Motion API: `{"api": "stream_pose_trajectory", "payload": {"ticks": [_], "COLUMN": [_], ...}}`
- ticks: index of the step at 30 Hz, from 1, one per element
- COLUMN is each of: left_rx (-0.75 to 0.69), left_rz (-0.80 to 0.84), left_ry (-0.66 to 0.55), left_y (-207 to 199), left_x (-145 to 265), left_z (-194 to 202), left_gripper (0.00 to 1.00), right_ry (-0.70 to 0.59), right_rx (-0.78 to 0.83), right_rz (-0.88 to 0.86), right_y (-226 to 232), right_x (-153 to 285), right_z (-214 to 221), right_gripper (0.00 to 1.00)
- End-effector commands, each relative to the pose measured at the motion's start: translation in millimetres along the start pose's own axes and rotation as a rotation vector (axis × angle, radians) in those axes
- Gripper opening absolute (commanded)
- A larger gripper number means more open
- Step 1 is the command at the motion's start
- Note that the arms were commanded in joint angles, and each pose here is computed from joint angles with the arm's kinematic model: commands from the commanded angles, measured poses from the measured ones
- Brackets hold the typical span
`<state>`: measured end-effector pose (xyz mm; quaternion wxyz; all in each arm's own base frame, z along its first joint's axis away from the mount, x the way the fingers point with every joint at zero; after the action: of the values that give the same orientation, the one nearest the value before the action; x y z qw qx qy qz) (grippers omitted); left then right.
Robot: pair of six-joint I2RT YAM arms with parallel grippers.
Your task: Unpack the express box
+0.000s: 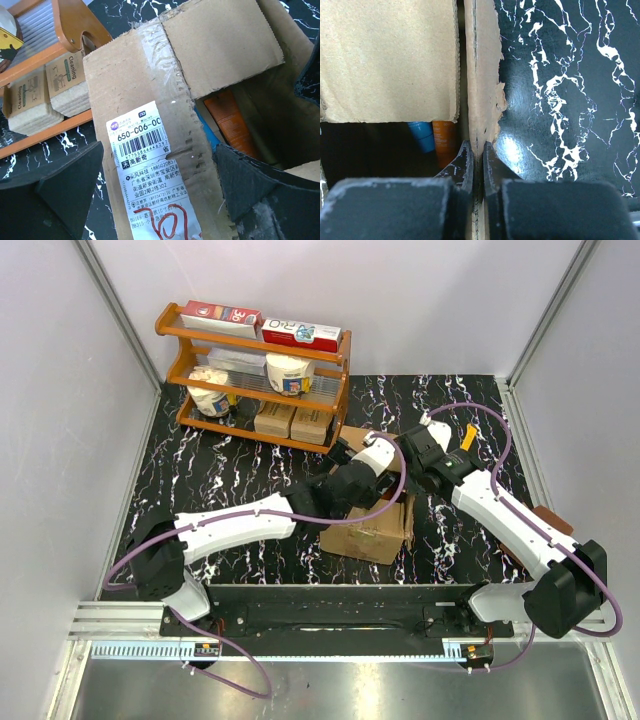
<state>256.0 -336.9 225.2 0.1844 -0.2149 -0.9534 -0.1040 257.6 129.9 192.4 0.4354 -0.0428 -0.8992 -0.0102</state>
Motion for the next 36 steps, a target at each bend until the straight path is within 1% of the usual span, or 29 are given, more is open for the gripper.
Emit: {"api": "stream_pose_trajectory", "payload": {"ticks": [1,4,5,6,8,11,14,18,20,23,24,26,27,29,30,33,36], "left_rx": [-0.056,-0.051,-0.067,-0.043,-0.056,-0.051,-0.038,0.017,0.042,0.121,0.173,0.241,0.315,0.402,0.469,0.583,0.656], "left_rz": [-0.125,-0.13,-0.137,-0.14,-0.153,-0.181,-0.19,-0.207,-0.216,-0.212,-0.201,-0.167,-0.15,-0.105,-0.092,-0.052,-0.072], "left_ry": [-0.018,0.006,0.039,0.048,0.092,0.129,0.138,0.116,0.11,0.087,0.064,0.071,0.051,0.069,0.054,0.063,0.086], "left_y": [18.0,16.4,17.3,14.0,14.4,14.2,14.0,18.2,23.3,34.9,40.4,49.7,55.7,68.6,75.5,94.7,116.4], "left_x": [-0.1,-0.3,0.1,-1.9,-1.7,-3.8,-2.8,2.1,3.8,11.0,17.9,19.9,26.7,26.5,31.7,32.7,30.5], "left_z": [-6.2,-8.3,-3.9,-6.8,-2.4,-0.8,-3.9,-10.8,-12.7,-21.0,-29.8,-32.0,-40.1,-39.9,-45.4,-43.1,-32.0], "left_gripper": [0.99,0.99,0.99,0.99,0.99,0.99,0.99,0.99,0.99,0.99,0.99,0.99,0.99,0.99,0.99,0.99,0.99], "right_ry": [-0.046,-0.047,-0.048,-0.048,-0.049,-0.047,-0.045,-0.04,-0.037,-0.036,-0.036,-0.037,-0.037,-0.033,-0.033,-0.032,-0.035], "right_rx": [-0.068,-0.068,-0.064,-0.063,-0.062,-0.06,-0.058,-0.059,-0.058,-0.058,-0.056,-0.058,-0.058,-0.056,-0.055,-0.057,-0.053], "right_rz": [-0.063,-0.061,-0.063,-0.061,-0.06,-0.059,-0.054,-0.044,-0.036,-0.021,-0.016,-0.012,-0.012,-0.009,-0.006,-0.001,-0.001], "right_y": [11.0,10.8,11.2,11.2,11.2,11.8,11.4,10.8,10.5,8.4,7.4,6.1,6.1,5.6,5.1,3.9,3.5], "right_x": [8.2,7.8,8.3,7.8,7.8,7.1,7.1,6.3,5.5,4.8,4.8,4.8,4.8,4.2,4.2,3.3,3.9], "right_z": [-13.6,-14.5,-14.8,-14.7,-16.0,-16.5,-16.7,-16.5,-15.9,-15.2,-15.0,-14.5,-14.5,-13.2,-13.2,-12.7,-13.4], "right_gripper": [0.07,0.08,0.07,0.08,0.08,0.07,0.07,0.07,0.05,0.02,0.01,0.01,0.01,0.01,0.01,0.01,0.01]}}
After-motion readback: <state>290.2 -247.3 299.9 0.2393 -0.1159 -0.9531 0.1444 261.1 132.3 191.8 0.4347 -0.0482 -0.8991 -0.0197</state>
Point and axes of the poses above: each gripper's point midway between its finger pads, its own x axis back along the fingers, its own y axis along the line the jaws close on, z = x × y, the point moved 4 cm from there along x, back along the fingers, and after that the axes turned 10 degrees about x, right-handed, at the moved point
